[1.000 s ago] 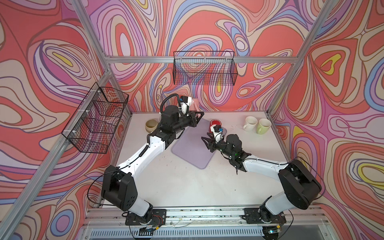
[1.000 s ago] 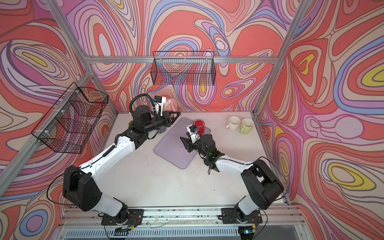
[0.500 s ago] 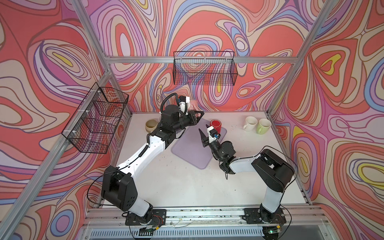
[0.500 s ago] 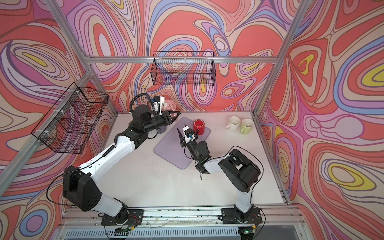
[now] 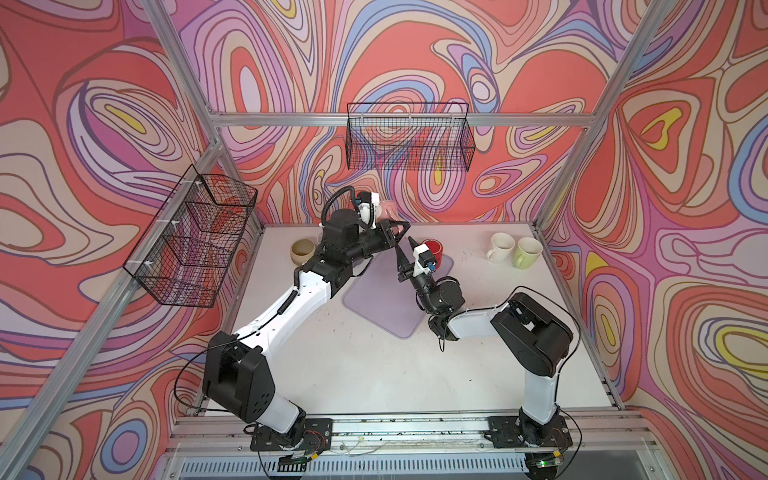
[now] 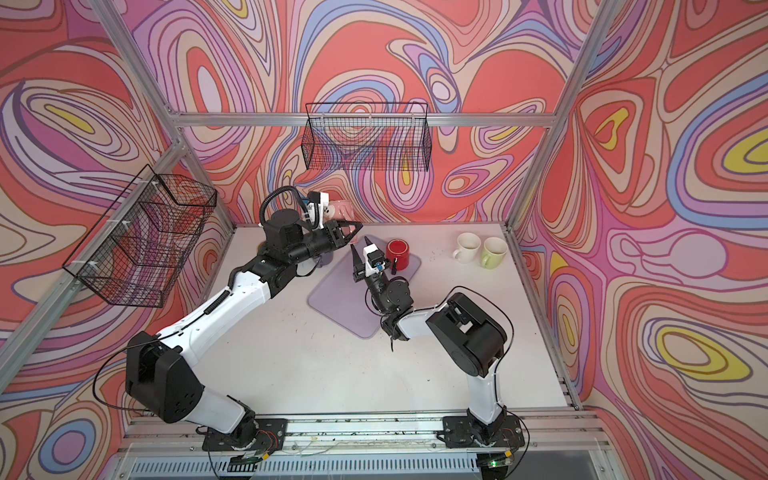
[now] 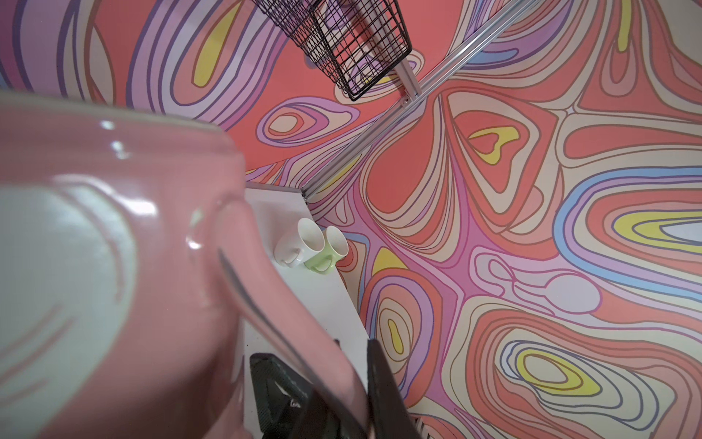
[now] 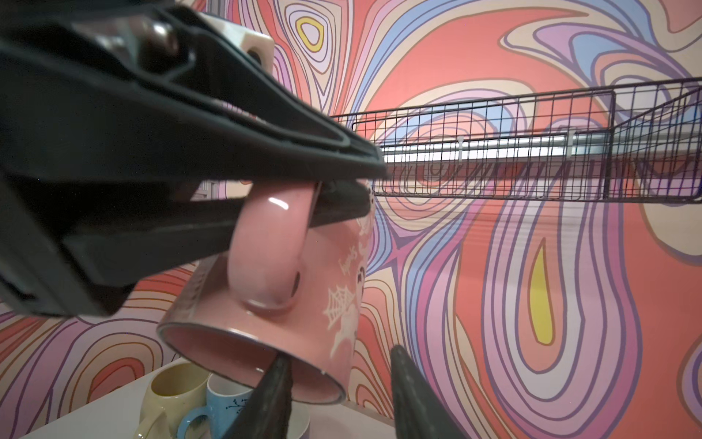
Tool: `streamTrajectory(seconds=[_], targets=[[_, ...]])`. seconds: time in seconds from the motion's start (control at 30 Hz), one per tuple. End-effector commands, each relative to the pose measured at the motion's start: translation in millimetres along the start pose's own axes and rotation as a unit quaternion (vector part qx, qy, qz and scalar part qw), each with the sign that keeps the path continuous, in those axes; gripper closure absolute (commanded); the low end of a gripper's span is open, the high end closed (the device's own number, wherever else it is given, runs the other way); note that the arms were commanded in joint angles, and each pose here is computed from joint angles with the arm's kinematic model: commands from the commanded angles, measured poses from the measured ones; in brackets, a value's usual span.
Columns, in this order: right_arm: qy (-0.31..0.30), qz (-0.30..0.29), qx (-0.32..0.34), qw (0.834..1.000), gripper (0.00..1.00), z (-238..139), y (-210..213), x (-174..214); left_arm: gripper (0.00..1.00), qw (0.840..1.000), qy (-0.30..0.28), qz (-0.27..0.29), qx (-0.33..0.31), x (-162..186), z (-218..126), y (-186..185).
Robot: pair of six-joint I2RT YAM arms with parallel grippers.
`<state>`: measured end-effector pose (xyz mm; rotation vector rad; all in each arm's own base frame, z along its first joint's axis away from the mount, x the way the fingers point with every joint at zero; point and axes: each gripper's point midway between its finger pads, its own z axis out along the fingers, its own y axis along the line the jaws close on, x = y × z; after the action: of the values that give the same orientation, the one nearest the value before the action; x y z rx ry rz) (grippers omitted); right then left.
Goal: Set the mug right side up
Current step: 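Close the right gripper on the pink mug's rim while the left holds the handle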
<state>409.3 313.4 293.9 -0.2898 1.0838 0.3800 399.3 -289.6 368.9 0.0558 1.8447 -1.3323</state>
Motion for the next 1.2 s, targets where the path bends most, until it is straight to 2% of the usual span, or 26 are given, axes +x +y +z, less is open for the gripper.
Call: streamTrajectory(seconds=[0.0,0.4,0.87,1.0,1.17], targets=[[-0.004,-0.001,0.014,1.000,0.57,4,-1,3,1.00,0.993,-0.057,0.051,0.085,-34,-18,-60],[-0.014,-0.011,0.027,0.999,0.60,18,-2,1,1.00,0.994,-0.058,0.018,0.088,-27,-17,-50],[0.004,-0.012,0.032,0.999,0.78,22,-11,14,1.00,0.994,-0.056,0.007,0.093,-23,-19,-49],[0.018,-0.014,0.033,0.999,0.83,19,-13,17,1.00,0.995,-0.057,0.000,0.084,-21,-18,-38],[0.035,-0.018,0.038,0.999,0.93,16,-17,22,1.00,0.996,-0.054,-0.018,0.075,-17,-13,-22]])
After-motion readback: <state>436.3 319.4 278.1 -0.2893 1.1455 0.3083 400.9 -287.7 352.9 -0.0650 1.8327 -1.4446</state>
